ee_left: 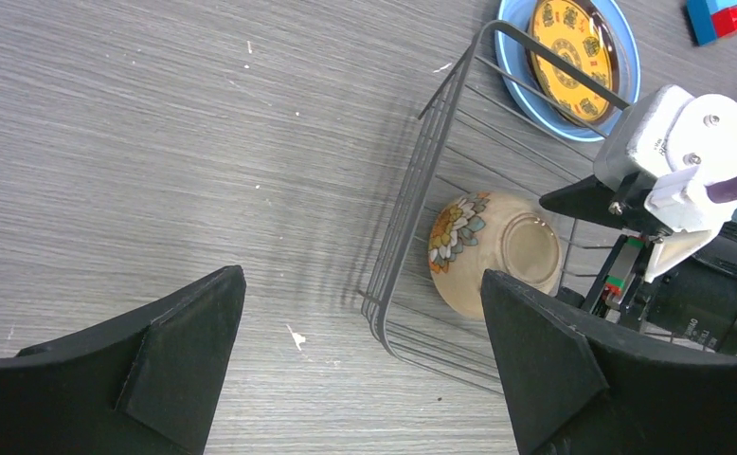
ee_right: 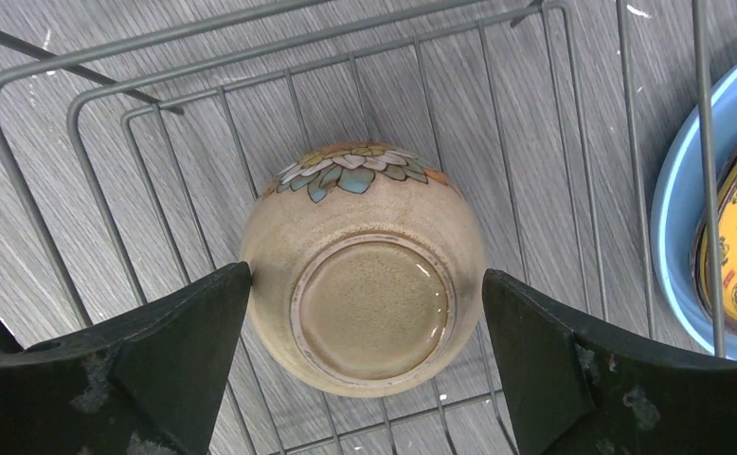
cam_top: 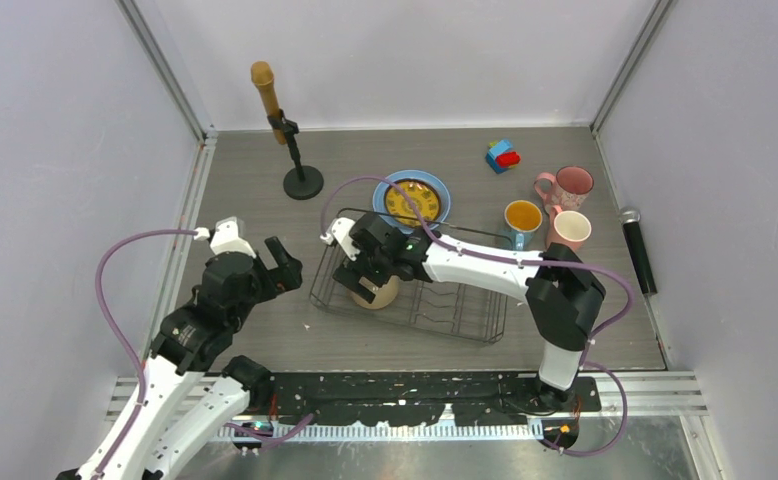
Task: Unload the mixed dishes from the dish rack
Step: Adjust the bowl in the dish rack.
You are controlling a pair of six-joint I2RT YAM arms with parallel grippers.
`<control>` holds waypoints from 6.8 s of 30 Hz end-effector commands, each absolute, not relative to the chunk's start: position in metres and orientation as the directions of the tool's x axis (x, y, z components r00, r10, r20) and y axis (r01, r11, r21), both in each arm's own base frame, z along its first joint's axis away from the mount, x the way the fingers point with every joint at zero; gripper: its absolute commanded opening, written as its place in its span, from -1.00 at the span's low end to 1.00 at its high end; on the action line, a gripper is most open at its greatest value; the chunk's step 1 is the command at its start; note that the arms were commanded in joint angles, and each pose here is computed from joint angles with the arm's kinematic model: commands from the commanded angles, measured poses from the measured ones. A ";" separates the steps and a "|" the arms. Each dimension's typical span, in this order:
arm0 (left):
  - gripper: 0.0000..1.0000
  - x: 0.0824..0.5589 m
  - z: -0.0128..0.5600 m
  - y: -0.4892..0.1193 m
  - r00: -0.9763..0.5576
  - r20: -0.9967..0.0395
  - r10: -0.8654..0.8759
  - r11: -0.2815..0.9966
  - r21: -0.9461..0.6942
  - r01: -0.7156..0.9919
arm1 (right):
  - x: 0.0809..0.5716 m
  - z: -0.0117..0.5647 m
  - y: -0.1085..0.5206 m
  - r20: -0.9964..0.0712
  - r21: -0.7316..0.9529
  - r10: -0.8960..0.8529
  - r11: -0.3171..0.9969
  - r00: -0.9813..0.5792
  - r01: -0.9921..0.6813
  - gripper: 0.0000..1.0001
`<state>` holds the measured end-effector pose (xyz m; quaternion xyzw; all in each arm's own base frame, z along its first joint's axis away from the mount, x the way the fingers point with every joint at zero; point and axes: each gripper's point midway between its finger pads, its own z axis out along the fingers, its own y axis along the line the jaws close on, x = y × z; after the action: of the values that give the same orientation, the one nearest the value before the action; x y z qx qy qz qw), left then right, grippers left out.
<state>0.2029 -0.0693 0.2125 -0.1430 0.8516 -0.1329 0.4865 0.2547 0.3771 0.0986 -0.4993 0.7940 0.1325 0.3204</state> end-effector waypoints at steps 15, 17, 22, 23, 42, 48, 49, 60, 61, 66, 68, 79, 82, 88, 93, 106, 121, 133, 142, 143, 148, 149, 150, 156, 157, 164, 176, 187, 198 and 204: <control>0.99 0.209 0.215 -0.069 -0.461 -0.799 -0.386 0.919 -0.373 -0.123 | 0.244 0.081 0.364 -0.552 -0.037 -0.676 0.605 -0.489 -0.795 0.99; 0.99 0.210 0.215 -0.070 -0.461 -0.798 -0.387 0.919 -0.376 -0.121 | 0.241 0.076 0.362 -0.535 -0.024 -0.672 0.618 -0.511 -0.786 0.99; 0.99 0.210 0.214 -0.069 -0.461 -0.800 -0.385 0.921 -0.370 -0.126 | 0.237 0.063 0.353 -0.471 -0.030 -0.685 0.643 -0.556 -0.765 0.99; 0.99 0.210 0.213 -0.069 -0.462 -0.799 -0.385 0.921 -0.369 -0.128 | 0.236 0.061 0.351 -0.459 -0.035 -0.689 0.645 -0.561 -0.763 0.99; 0.99 0.216 0.210 -0.076 -0.471 -0.794 -0.384 0.919 -0.379 -0.110 | 0.256 0.110 0.367 -0.629 -0.020 -0.581 0.676 -0.516 -0.737 0.55; 0.99 0.217 0.208 -0.079 -0.480 -0.791 -0.380 0.919 -0.380 -0.103 | 0.263 0.134 0.372 -0.704 0.029 -0.501 0.689 -0.504 -0.724 0.41; 0.99 0.217 0.207 -0.079 -0.482 -0.789 -0.379 0.920 -0.379 -0.103 | 0.264 0.136 0.372 -0.709 0.032 -0.495 0.689 -0.502 -0.724 0.40; 0.99 0.220 0.215 -0.126 -0.558 -0.749 -0.358 0.874 -0.479 0.082 | 0.263 0.132 0.357 -0.695 0.075 -0.462 0.715 -0.550 -0.695 0.49; 0.99 0.220 0.217 -0.135 -0.570 -0.741 -0.354 0.858 -0.500 0.118 | 0.264 0.133 0.354 -0.700 0.088 -0.443 0.726 -0.561 -0.682 0.50; 0.99 0.221 0.220 -0.178 -0.672 -0.667 -0.323 0.768 -0.599 0.226 | 0.268 0.144 0.352 -0.717 0.266 -0.293 0.723 -0.632 -0.638 0.56; 0.99 0.224 0.217 -0.192 -0.709 -0.633 -0.311 0.738 -0.630 0.240 | 0.264 0.145 0.350 -0.708 0.339 -0.249 0.702 -0.661 -0.627 0.58; 0.99 0.240 0.186 -0.221 -0.812 -0.510 -0.285 0.705 -0.685 0.183 | 0.251 0.144 0.338 -0.702 0.396 -0.231 0.659 -0.673 -0.639 0.81; 0.99 0.247 0.169 -0.219 -0.825 -0.480 -0.298 0.737 -0.665 0.120 | 0.250 0.139 0.337 -0.696 0.400 -0.228 0.664 -0.681 -0.631 0.88; 0.99 0.261 0.141 -0.218 -0.839 -0.448 -0.310 0.788 -0.615 0.038 | 0.251 0.126 0.331 -0.673 0.384 -0.236 0.699 -0.701 -0.603 0.99; 0.99 0.268 0.119 -0.222 -0.856 -0.417 -0.304 0.820 -0.572 -0.013 | 0.248 0.115 0.332 -0.649 0.381 -0.259 0.704 -0.716 -0.600 0.99; 0.99 0.262 0.087 -0.239 -0.915 -0.330 -0.230 0.871 -0.489 -0.042 | 0.248 0.096 0.340 -0.656 0.285 -0.354 0.701 -0.666 -0.653 0.99; 0.98 0.259 0.091 -0.268 -0.931 -0.257 -0.260 0.779 -0.626 -0.044 | 0.263 0.111 0.348 -0.720 0.282 -0.240 0.756 -0.651 -0.591 1.00; 0.97 0.256 0.102 -0.266 -0.921 -0.274 -0.278 0.758 -0.651 -0.035 | 0.242 0.174 0.366 -0.723 0.564 -0.052 0.531 -0.689 -0.632 1.00; 0.97 0.254 0.101 -0.264 -0.918 -0.273 -0.287 0.759 -0.650 -0.044 | 0.236 0.195 0.364 -0.745 0.575 -0.019 0.489 -0.667 -0.656 1.00; 0.97 0.255 0.102 -0.263 -0.917 -0.281 -0.283 0.760 -0.649 -0.036 | 0.240 0.195 0.361 -0.757 0.556 -0.017 0.510 -0.654 -0.657 1.00; 0.98 0.258 0.117 -0.254 -0.913 -0.376 -0.158 0.824 -0.560 0.088 | 0.253 0.193 0.332 -0.792 0.449 -0.034 0.643 -0.609 -0.620 1.00; 0.98 0.257 0.120 -0.250 -0.908 -0.400 -0.124 0.839 -0.532 0.119 | 0.258 0.197 0.322 -0.813 0.409 -0.030 0.681 -0.581 -0.608 1.00; 0.97 0.257 0.126 -0.247 -0.899 -0.428 -0.094 0.851 -0.503 0.150 | 0.260 0.198 0.316 -0.823 0.388 -0.029 0.700 -0.567 -0.599 1.00; 0.97 0.234 0.133 -0.241 -0.875 -0.470 0.118 0.866 -0.382 0.322 | 0.275 0.217 0.270 -0.897 0.261 0.006 0.816 -0.442 -0.516 1.00; 0.97 0.228 0.133 -0.243 -0.871 -0.467 0.152 0.861 -0.370 0.349 | 0.274 0.214 0.266 -0.898 0.248 -0.003 0.822 -0.441 -0.512 1.00; 0.98 0.208 0.133 -0.224 -0.862 -0.438 0.254 0.891 -0.240 0.384 | 0.271 0.209 0.255 -0.902 0.227 -0.015 0.832 -0.430 -0.506 1.00; 0.39 0.216 0.122 -0.245 -0.888 -0.425 0.174 0.889 -0.319 0.327 | 0.274 0.207 0.248 -0.904 0.212 -0.022 0.843 -0.426 -0.494 1.00; -0.65 0.235 0.099 -0.253 -0.908 -0.397 0.136 0.925 -0.278 0.260 | 0.274 0.206 0.240 -0.908 0.198 -0.022 0.857 -0.417 -0.476 1.00; -0.89 0.267 0.092 -0.248 -0.887 -0.454 0.087 0.961 -0.195 0.194 | 0.273 0.204 0.242 -0.903 0.211 -0.016 0.853 -0.429 -0.477 1.00; -0.89 0.279 0.091 -0.244 -0.883 -0.464 0.076 0.968 -0.178 0.177 | 0.272 0.203 0.241 -0.901 0.218 -0.010 0.855 -0.434 -0.472 1.00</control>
<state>0.2614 -0.2547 0.1051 0.0799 0.9618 -0.1455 0.2179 0.2702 0.2434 0.1878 -0.1620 0.8289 0.2158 0.4900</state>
